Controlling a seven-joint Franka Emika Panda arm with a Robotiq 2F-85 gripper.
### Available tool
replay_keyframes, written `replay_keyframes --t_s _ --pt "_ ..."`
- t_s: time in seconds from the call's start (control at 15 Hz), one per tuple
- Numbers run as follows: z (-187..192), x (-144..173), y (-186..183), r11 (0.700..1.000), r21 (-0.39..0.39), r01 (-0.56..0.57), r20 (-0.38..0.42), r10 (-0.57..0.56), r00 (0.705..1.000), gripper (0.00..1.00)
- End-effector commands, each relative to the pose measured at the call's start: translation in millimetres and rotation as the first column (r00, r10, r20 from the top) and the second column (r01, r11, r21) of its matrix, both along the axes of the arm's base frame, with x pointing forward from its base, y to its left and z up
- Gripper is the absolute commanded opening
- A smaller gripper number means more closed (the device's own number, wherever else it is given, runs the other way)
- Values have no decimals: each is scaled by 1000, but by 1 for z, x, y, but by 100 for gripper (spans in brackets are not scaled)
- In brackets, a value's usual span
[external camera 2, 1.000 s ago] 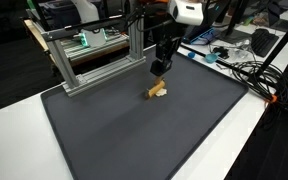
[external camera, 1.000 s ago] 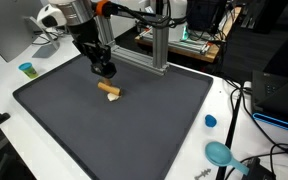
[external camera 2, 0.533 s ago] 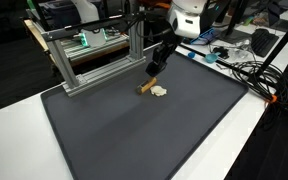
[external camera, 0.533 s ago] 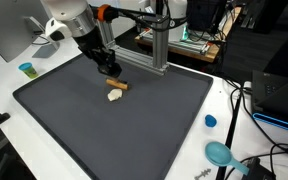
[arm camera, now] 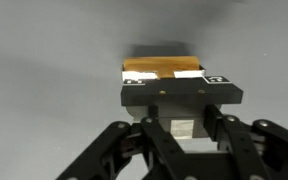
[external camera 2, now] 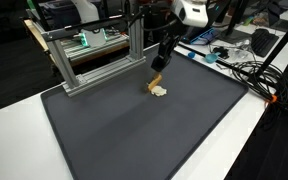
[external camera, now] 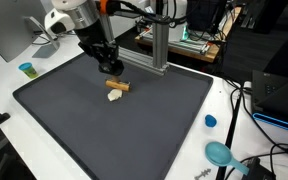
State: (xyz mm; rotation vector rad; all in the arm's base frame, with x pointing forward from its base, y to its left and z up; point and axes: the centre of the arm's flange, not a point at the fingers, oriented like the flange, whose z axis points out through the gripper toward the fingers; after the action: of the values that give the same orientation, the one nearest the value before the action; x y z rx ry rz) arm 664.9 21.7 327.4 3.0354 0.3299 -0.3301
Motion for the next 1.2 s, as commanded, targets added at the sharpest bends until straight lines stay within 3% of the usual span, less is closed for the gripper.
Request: replay_keyframes --t_s 0.0,0.33,0.6,0.67,0.8,0.87,1.13 --pt "39 -28 8 998 40 -38 127 33 991 21" --pt "30 -41 3 996 89 7 255 -30 967 21" --pt "6 -56 -1 989 129 76 291 -111 950 21" --pt "4 -30 3 994 106 39 269 -66 961 46" --pt "4 -36 2 992 111 54 281 -83 956 46" --pt "3 -34 0 993 107 59 264 -85 961 21" --pt "-9 -33 -6 989 142 35 130 -53 990 21"
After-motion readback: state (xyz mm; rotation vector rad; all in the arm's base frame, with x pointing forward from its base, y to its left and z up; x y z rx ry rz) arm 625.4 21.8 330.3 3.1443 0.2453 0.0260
